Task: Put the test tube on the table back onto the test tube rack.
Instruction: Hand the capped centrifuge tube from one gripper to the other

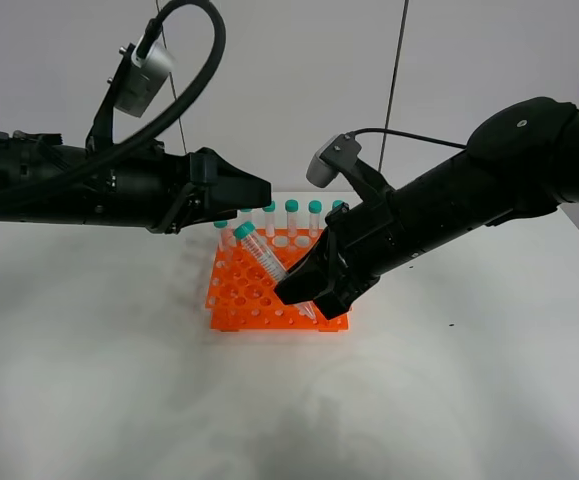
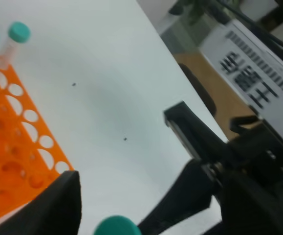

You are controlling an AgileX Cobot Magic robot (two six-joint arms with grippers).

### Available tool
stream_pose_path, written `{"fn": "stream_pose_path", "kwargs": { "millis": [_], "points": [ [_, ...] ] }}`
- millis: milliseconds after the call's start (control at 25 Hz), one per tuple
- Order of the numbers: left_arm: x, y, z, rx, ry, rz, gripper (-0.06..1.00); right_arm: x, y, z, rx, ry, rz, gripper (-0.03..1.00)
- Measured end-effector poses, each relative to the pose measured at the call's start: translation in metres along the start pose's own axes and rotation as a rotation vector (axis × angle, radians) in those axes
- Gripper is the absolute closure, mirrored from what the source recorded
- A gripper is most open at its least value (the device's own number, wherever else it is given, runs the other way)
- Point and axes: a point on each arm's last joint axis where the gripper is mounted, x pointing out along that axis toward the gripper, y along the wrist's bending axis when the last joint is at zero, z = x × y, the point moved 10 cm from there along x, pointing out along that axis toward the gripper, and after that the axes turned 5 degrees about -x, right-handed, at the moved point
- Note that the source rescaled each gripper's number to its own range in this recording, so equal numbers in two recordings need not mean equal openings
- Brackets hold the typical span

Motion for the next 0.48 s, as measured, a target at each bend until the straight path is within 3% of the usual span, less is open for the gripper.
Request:
{"fn": "stream_pose_path", "kwargs": {
  "millis": [200,480],
  "points": [
    [0.016,0.016,-0.014,-0.040,0.062,0.014,0.05,0.000,0.000,0.000,0.000,0.000,0.000,0.93],
    [0.015,0.015,-0.017,-0.023,0.081,0.008,0.05,0.000,-0.004,0.001,0.000,-0.004,-0.021,0.93]
  ]
}}
